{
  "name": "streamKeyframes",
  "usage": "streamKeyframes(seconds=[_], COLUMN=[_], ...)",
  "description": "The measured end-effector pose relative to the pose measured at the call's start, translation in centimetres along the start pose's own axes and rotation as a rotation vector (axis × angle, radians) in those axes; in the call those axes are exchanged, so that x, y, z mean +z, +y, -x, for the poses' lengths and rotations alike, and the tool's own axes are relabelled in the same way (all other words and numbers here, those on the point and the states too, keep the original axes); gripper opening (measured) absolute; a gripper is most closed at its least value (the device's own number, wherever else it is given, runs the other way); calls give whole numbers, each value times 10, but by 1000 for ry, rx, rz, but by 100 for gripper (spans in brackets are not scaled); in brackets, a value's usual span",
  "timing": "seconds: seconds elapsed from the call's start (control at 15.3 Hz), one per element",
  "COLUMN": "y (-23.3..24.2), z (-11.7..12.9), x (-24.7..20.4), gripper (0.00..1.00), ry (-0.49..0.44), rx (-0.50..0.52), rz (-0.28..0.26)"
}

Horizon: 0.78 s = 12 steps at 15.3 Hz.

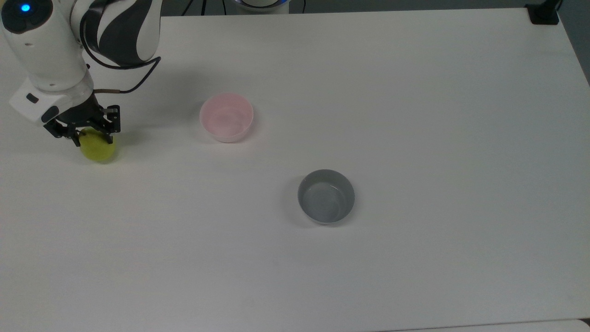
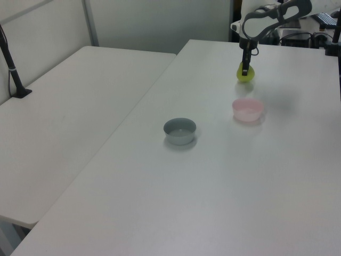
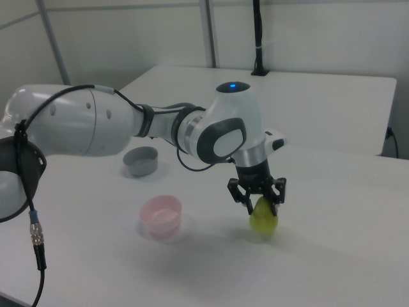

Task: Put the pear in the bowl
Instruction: 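Lift the pear up off the table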

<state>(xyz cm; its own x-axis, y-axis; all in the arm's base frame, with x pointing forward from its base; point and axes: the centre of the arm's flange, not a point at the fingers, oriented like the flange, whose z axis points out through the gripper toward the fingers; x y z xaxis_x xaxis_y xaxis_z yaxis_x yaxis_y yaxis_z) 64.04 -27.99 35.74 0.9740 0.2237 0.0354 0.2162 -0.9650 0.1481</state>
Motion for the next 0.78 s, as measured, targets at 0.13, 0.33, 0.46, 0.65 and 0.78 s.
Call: streamKeyframes(seconds=[0.13, 0.33, 0.46, 0.65, 0.78], y=[0, -1, -5, -17, -27], z=[2, 7, 11, 17, 18], x=[-15, -49, -76, -118, -139], gripper=[63, 63, 63, 63, 63], ry=[-1, 0, -3, -3, -1], rx=[2, 4, 3, 9, 18], rz=[-5, -14, -27, -43, -51])
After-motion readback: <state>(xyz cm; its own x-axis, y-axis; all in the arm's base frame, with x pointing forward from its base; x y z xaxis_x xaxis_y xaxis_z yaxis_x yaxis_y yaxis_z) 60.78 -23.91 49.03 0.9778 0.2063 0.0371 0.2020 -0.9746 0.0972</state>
